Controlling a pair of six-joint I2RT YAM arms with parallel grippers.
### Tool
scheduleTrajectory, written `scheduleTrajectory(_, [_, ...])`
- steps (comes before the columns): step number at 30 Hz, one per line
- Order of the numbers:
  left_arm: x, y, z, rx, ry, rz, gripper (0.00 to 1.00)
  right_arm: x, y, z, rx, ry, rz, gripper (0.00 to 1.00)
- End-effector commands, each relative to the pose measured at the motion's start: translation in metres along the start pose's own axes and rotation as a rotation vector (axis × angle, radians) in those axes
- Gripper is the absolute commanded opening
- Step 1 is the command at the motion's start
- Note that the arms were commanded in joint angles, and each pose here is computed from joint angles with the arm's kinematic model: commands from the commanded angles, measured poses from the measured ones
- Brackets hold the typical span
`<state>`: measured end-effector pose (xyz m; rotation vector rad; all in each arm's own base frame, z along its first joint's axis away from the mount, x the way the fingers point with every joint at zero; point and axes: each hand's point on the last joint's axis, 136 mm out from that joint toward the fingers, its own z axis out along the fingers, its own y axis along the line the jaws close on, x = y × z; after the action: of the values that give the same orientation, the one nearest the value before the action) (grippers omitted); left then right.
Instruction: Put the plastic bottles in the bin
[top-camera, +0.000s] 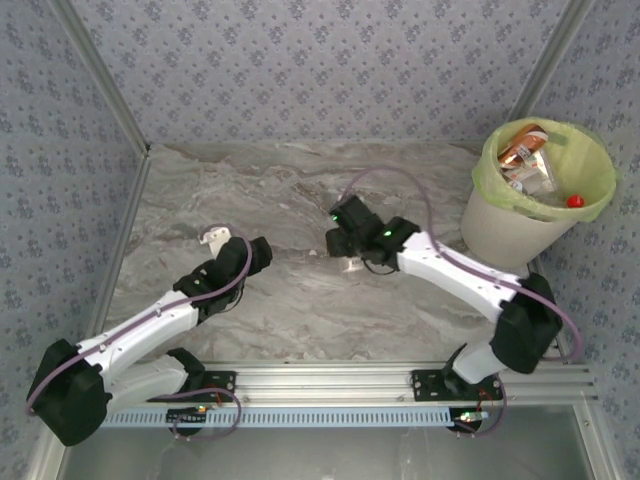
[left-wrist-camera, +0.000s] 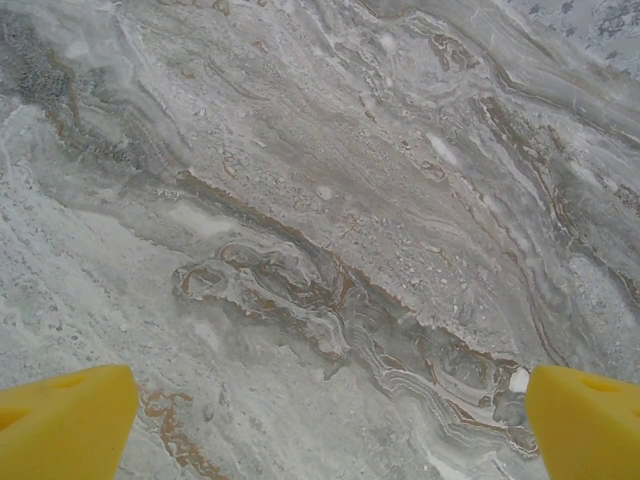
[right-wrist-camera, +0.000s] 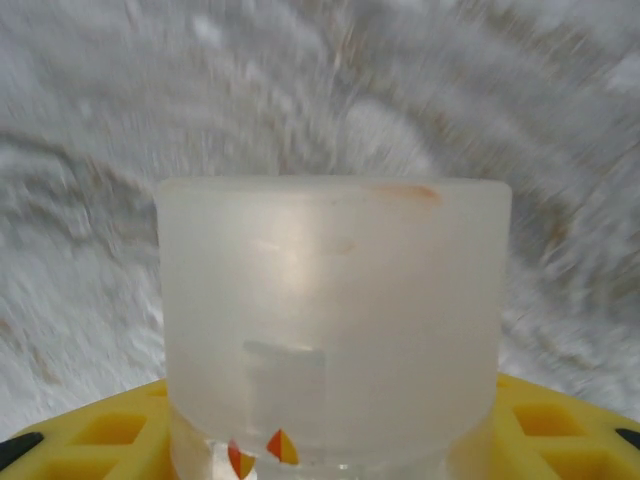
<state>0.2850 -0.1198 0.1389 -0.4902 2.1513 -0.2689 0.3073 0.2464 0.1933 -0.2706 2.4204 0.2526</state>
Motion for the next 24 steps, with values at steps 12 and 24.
scheduleTrajectory(12, [-0.008,-0.002,0.004,-0.008,-0.024,-0.021,0.99,-0.127,-0.085,-0.111,0.064,-0.474,0.075,0.5])
scheduleTrajectory(24, [-0.008,0.0,0.004,-0.008,-0.016,-0.025,1.0,-0.185,-0.184,-0.185,0.269,-0.739,0.188,0.49])
